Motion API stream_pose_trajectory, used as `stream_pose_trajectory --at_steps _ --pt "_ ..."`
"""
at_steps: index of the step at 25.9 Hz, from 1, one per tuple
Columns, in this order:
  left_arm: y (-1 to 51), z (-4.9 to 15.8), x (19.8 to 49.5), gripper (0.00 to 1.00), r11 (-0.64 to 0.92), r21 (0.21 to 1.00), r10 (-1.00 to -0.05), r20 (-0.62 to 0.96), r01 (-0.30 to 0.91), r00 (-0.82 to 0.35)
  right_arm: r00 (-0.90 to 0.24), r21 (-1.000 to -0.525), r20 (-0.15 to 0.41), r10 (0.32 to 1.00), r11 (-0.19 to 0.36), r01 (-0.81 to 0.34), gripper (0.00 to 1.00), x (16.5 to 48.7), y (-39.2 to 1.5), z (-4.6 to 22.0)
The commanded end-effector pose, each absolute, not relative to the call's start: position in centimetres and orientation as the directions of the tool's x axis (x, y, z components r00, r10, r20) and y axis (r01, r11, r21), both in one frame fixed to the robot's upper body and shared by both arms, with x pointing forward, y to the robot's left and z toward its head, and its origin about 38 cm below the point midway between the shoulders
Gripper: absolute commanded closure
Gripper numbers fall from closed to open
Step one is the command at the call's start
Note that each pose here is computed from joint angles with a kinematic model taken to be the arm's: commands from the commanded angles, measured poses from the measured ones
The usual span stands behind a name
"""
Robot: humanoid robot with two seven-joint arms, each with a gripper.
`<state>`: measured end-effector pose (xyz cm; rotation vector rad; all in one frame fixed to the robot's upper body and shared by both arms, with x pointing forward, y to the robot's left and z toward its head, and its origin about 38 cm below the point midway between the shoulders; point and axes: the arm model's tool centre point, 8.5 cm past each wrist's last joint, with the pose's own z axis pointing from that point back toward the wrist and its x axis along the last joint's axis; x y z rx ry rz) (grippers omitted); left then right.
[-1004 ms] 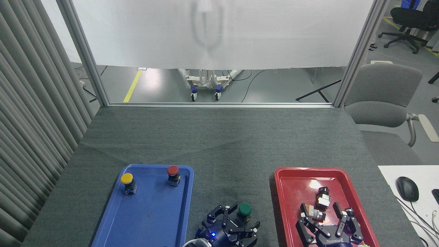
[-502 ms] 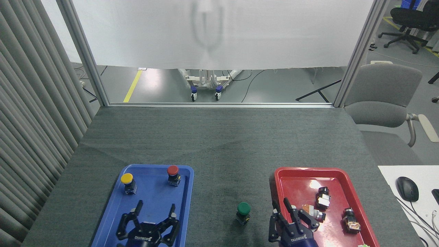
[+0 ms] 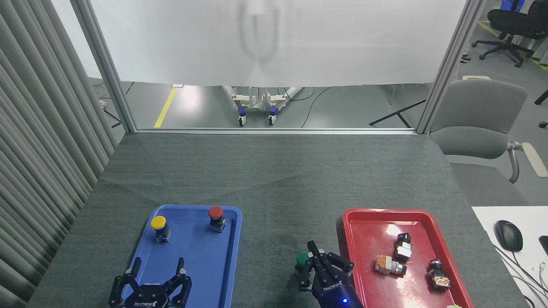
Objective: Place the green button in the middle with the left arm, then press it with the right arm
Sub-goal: 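Move the right hand over the green button and press down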
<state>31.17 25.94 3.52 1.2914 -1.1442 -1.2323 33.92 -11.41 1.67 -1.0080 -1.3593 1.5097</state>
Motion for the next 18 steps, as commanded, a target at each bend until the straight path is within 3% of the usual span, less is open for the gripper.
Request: stream_pose_trajectory --at_steps 1,10,18 --pt "26.9 3.6 31.1 0.01 -0.085 0.996 -0.994 -0.084 -0.006 0.064 -0.323 -0.993 -0.026 0.946 -0.061 -0.100 1.00 33.9 -10.6 1.0" --pt "28.1 3.5 30.8 0.01 -0.086 0.996 -0.992 -0.085 0.003 0.093 -0.321 -0.978 -0.042 0.946 -0.104 -0.179 1.00 33.8 -10.6 -1.9" --pt "28.1 3.6 30.8 0.01 -0.071 0.998 -0.994 -0.070 0.000 0.085 -0.317 -0.977 -0.032 0.948 -0.096 -0.189 0.99 33.9 -10.1 -1.6"
